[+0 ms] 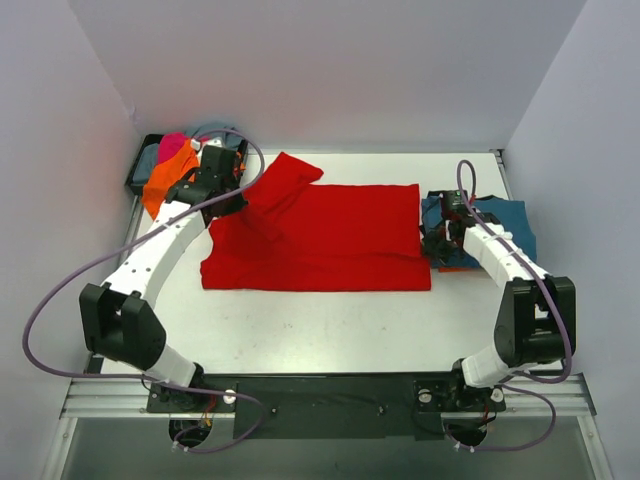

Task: Fold and stack the t-shirts

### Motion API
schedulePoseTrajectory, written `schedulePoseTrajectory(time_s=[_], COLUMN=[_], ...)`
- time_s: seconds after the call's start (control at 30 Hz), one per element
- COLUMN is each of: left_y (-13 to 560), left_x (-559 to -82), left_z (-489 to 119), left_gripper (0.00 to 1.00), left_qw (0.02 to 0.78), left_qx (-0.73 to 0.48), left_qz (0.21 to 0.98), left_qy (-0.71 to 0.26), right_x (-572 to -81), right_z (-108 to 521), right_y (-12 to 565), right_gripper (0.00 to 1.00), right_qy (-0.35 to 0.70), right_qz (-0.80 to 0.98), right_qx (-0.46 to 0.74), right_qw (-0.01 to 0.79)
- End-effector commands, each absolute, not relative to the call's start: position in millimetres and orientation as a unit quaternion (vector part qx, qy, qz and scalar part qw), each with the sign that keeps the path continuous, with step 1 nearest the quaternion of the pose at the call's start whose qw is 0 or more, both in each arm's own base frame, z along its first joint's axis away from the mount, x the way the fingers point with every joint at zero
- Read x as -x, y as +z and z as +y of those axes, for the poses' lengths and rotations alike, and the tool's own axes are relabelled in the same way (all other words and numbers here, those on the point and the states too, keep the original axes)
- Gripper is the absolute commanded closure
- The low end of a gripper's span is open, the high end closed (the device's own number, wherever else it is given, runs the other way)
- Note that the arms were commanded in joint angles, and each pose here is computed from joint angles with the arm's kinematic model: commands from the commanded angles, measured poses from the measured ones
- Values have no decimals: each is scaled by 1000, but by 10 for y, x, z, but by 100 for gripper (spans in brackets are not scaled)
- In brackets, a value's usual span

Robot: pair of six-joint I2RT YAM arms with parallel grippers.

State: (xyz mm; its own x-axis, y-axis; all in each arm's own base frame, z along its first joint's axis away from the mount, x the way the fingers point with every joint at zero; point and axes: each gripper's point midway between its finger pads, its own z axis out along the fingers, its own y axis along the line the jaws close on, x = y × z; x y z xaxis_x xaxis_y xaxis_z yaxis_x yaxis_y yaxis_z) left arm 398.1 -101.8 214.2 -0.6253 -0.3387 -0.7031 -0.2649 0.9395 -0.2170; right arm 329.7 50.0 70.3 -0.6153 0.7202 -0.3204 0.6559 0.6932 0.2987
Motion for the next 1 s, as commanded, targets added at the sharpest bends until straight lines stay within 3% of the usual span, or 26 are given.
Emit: schedulePoseTrajectory(time_s=[0.0, 0.17, 0.2, 0.23, 0.3, 0.53, 0.87, 0.93, 0.97], left_y=[2271, 2100, 2036, 1966, 1842, 1559, 1338, 1319, 1328], left_x=[-4216, -4312, -4346, -4374, -4441, -4687, -4941, -4981, -4995], left_z=[-1036, -1082, -1095, -1085, -1101, -1181, -1198, -1268, -1292], left_gripper=[100, 100, 100, 100, 100, 100, 100, 83, 65], left_qw=[424, 412, 408, 405, 401, 379, 366, 362, 360], left_qx=[175, 181, 183, 186, 193, 203, 214, 208, 207], left_qz=[886, 891, 892, 894, 894, 901, 904, 906, 907], left_qy=[-64, -64, -64, -57, -56, -51, -50, -65, -72], right_x=[-3408, -3439, -3450, -3456, -3443, -3230, -2625, -2583, -2580], right_z=[444, 414, 423, 440, 449, 448, 496, 474, 466], right_y=[793, 751, 735, 733, 715, 724, 325, 306, 313], right_gripper=[100, 100, 92, 70, 59, 59, 66, 66, 66], right_qy=[74, 72, 75, 79, 82, 84, 97, 96, 95], right_qz=[891, 891, 892, 895, 896, 893, 871, 867, 865], right_qx=[-387, -390, -386, -381, -378, -377, -430, -436, -437], right_qw=[224, 222, 221, 218, 220, 230, 216, 223, 226])
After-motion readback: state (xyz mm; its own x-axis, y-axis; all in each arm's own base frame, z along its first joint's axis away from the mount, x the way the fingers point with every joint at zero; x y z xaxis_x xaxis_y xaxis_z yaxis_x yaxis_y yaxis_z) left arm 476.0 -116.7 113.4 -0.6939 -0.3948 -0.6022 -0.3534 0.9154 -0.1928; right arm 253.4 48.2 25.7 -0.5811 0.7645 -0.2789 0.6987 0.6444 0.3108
